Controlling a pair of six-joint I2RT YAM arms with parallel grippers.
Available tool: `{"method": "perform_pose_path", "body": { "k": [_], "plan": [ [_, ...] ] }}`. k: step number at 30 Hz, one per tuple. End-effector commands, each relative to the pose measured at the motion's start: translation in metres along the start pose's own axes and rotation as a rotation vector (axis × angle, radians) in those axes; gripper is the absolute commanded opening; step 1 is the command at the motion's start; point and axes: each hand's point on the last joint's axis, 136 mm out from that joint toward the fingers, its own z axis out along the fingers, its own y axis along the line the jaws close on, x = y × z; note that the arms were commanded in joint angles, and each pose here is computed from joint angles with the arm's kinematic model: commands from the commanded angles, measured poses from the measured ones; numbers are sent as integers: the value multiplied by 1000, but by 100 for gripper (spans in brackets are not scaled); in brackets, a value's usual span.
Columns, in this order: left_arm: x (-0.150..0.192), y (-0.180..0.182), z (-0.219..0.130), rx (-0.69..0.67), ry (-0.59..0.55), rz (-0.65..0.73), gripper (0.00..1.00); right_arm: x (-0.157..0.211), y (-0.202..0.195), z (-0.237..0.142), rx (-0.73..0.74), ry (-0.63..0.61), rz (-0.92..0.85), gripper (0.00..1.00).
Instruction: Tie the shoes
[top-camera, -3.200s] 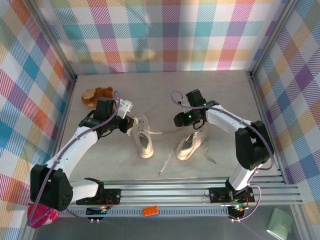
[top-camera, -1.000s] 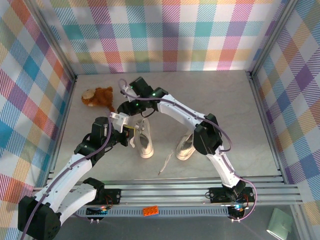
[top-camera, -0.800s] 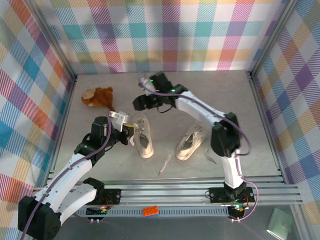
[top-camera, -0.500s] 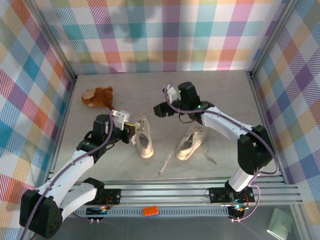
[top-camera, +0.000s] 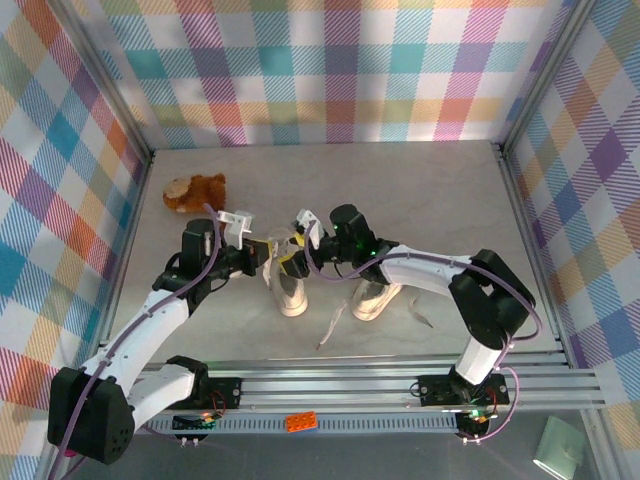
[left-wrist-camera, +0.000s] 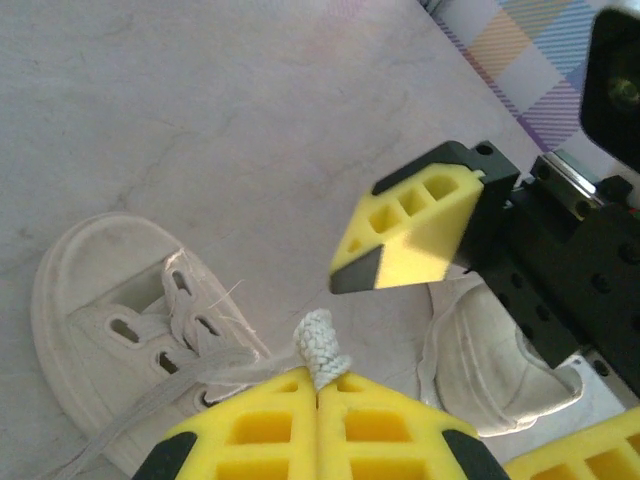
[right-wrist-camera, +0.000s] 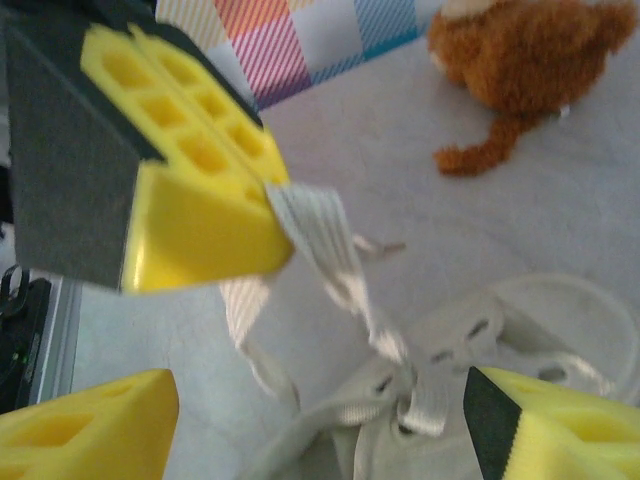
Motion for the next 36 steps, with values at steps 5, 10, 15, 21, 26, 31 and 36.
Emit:
{"method": "perform_pose_path", "body": {
  "k": [5,10,15,21,26,31,36],
  "plan": [
    [-34,-14,-7,54,-86,-13,0,-21,4,25,-27,-56,-90,76],
    [-32,-13,-6,54,-79,-24,0,-22,4,35,-33,-47,-102,71],
    [-27,-10,-4,47,-66,-35,0,-22,6,38,-48,-56,-104,60],
    [-23,-2,-4,-5,-41,-59,0,-19,12,36,-73,-49,-112,16],
    [-27,9,-18,-111,-12,-98,41,-12,14,34,-74,6,-110,1],
    [-23,53,-40,-324,16,-328,64,-8,14,32,-77,38,-154,0],
    [21,118,-52,-548,156,-627,60,-8,20,31,-112,65,-162,0]
  ]
}}
